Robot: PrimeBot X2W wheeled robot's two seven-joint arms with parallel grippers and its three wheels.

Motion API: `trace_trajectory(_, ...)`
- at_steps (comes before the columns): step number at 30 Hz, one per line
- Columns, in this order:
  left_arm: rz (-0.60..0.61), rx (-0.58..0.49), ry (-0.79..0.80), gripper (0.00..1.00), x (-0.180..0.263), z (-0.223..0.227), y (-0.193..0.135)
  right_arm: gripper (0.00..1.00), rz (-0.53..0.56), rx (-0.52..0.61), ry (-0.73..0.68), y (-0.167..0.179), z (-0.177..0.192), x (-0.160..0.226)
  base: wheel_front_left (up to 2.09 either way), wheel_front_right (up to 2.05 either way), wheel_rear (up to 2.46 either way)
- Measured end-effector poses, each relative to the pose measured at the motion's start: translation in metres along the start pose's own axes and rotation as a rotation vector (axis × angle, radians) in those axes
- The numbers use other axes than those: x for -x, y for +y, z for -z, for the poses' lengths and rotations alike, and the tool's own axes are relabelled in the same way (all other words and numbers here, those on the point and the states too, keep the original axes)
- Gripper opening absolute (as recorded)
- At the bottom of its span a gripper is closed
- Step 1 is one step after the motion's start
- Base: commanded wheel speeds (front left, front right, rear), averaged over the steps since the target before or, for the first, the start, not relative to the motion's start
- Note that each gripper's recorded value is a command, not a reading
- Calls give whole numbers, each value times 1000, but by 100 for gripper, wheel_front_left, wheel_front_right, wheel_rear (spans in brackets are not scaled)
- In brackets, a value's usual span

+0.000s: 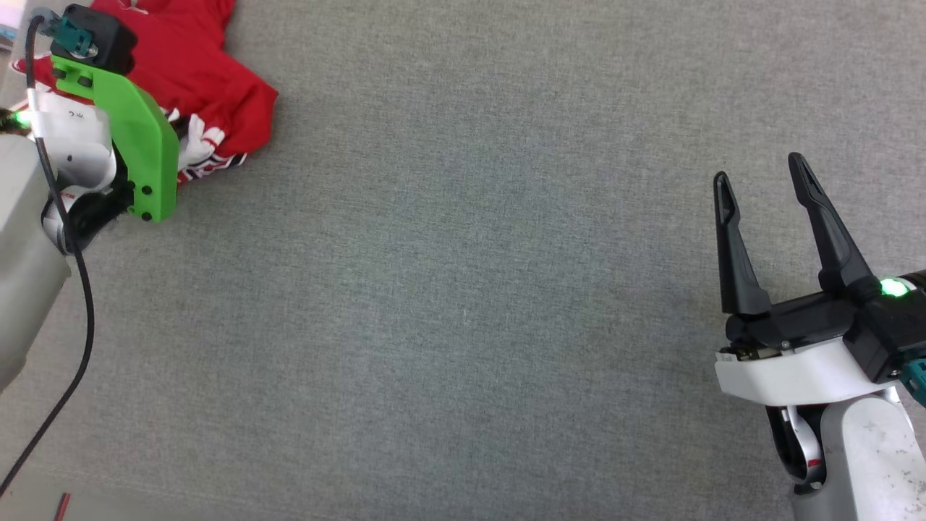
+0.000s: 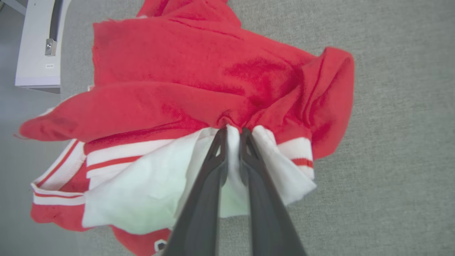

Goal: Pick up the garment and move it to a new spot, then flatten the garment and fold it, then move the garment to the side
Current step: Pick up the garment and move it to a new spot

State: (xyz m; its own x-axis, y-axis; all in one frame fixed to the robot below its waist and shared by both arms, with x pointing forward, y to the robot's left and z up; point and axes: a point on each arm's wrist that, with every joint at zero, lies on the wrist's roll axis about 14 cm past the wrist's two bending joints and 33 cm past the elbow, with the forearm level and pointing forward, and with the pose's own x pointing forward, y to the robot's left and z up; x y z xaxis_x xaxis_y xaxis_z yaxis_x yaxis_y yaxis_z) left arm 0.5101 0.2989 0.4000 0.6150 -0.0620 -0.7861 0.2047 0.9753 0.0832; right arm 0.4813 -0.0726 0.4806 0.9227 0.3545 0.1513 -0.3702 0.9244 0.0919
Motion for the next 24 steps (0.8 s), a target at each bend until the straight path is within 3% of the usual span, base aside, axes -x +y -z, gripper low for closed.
trace_trajectory(6, -36, -158, -274, 0, 46, -75, 3, 100, -4, -8, -45, 8, -25, 4, 0, 0, 0)
trace_trajectory(13, 23, -341, -513, 0, 94, -140, -43, 100, 31, -7, -92, 4, -52, 17, 0, 0, 0)
trace_trajectory(17, 129, -439, -606, 0, 100, -165, -100, 100, 72, -11, -116, -8, -65, 26, 0, 0, 0)
trace_trajectory(24, 395, -579, -713, 0, 98, -180, -229, 100, 172, -2, -130, -39, -75, 44, 0, 0, 0)
